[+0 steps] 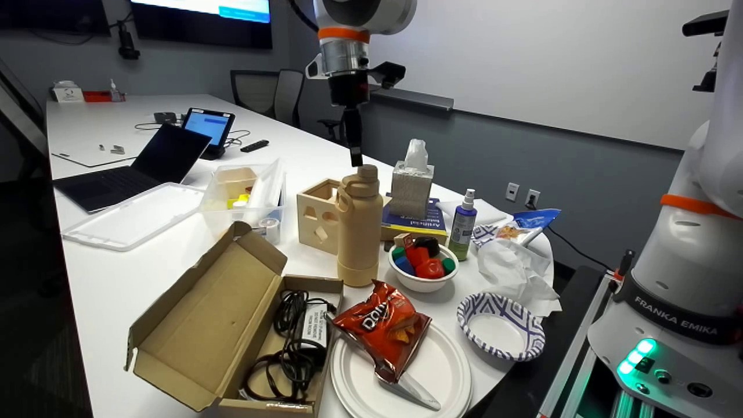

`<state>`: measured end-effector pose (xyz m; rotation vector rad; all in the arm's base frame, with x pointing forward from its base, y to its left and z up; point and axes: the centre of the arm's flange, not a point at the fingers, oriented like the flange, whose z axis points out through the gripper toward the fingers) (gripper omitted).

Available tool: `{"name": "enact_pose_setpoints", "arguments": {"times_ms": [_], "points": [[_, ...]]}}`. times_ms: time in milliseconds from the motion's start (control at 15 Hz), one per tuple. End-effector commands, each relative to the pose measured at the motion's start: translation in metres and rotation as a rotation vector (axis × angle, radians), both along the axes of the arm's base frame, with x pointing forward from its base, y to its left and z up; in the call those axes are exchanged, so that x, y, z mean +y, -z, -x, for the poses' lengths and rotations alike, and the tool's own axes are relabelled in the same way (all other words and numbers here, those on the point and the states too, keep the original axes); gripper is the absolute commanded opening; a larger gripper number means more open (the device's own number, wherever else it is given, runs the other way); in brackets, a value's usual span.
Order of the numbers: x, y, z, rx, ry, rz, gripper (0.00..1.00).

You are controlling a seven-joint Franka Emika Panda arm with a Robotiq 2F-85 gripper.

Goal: Twist the bottle on the table

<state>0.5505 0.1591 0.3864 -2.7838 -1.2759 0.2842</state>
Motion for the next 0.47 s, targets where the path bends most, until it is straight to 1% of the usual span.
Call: {"name": "enact_pose_setpoints", "arguments": {"times_ms": [0, 400], "points": [[-0.0075, -0.0214, 0.0021, -0.025, 0.044, -0.019, 1.0], [-0.0137, -0.0271, 0.0028, -0.037, 0.07, -0.026, 1.0]]}}
